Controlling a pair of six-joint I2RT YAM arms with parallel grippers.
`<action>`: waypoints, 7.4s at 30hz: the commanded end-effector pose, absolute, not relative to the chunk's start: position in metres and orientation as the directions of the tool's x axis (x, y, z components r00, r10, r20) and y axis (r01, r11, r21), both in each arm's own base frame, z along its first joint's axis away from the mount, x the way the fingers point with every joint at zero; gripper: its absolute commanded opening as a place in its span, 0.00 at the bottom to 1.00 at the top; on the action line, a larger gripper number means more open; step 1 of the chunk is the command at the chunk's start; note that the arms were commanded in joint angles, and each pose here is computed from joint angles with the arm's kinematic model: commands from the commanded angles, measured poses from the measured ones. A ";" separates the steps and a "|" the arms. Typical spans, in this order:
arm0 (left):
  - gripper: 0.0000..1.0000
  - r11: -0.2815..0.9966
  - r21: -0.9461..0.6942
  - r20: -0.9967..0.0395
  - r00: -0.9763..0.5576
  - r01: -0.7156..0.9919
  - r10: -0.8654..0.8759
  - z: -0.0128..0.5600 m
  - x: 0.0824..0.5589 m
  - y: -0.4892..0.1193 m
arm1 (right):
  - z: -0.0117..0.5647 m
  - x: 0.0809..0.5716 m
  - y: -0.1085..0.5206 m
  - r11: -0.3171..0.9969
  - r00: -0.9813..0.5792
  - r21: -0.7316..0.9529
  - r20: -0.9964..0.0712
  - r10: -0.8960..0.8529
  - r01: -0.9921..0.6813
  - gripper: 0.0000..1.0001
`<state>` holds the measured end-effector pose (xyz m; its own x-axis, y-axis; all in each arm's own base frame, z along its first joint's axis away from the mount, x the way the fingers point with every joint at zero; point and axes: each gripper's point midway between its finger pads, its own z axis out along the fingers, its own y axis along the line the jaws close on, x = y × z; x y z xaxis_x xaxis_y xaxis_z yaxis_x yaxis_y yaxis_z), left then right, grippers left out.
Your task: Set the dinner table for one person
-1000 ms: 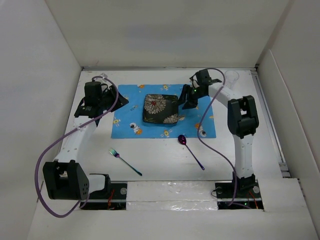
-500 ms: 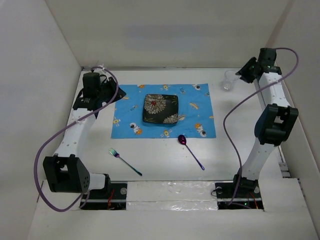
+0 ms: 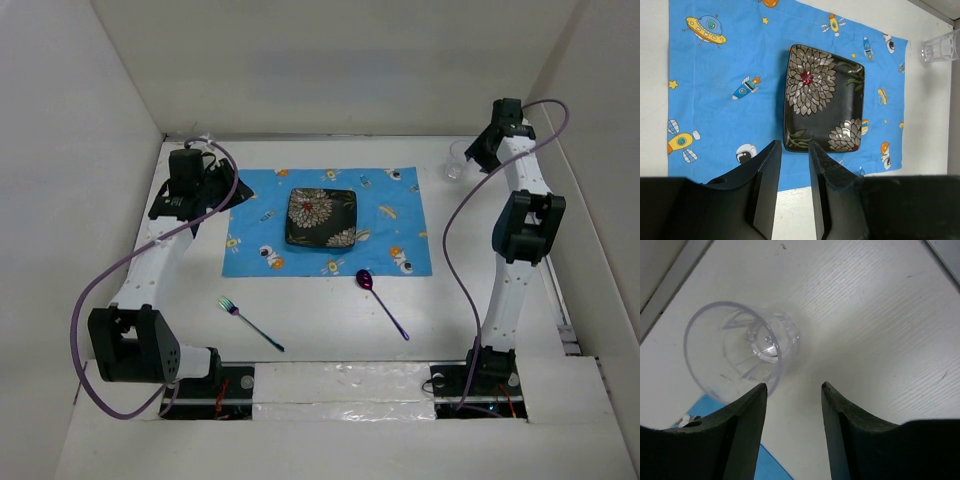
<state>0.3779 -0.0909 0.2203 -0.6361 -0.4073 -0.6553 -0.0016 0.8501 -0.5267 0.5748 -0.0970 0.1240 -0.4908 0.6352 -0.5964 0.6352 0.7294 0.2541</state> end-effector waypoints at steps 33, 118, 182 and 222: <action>0.27 0.833 -0.547 -0.700 -0.591 0.084 -0.400 0.252 0.375 -0.098 | 0.225 0.541 0.094 0.916 -0.576 0.349 -0.715 0.396 0.197 0.00; 0.20 0.834 -0.535 -0.726 -0.579 0.138 -0.371 0.272 0.379 -0.111 | 0.066 0.233 0.219 0.963 -0.925 0.224 -0.374 -0.060 -0.153 0.40; 0.16 0.866 -0.497 -0.729 -0.566 0.053 -0.384 0.257 0.372 -0.095 | 0.073 0.465 0.200 0.995 -0.862 0.098 -0.501 0.080 0.036 0.00; 0.02 0.700 -0.310 -0.446 -0.552 -0.644 -0.705 0.143 0.189 -0.113 | 0.164 0.285 0.200 0.900 -0.803 0.420 -0.574 0.160 -0.121 0.19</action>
<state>0.2190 -0.1248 0.1505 -0.6497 -0.5063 -0.5670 -0.4715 0.8535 -0.2220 0.2981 0.1891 0.1597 -0.8005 0.1613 -0.5772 -0.0752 0.9284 0.3638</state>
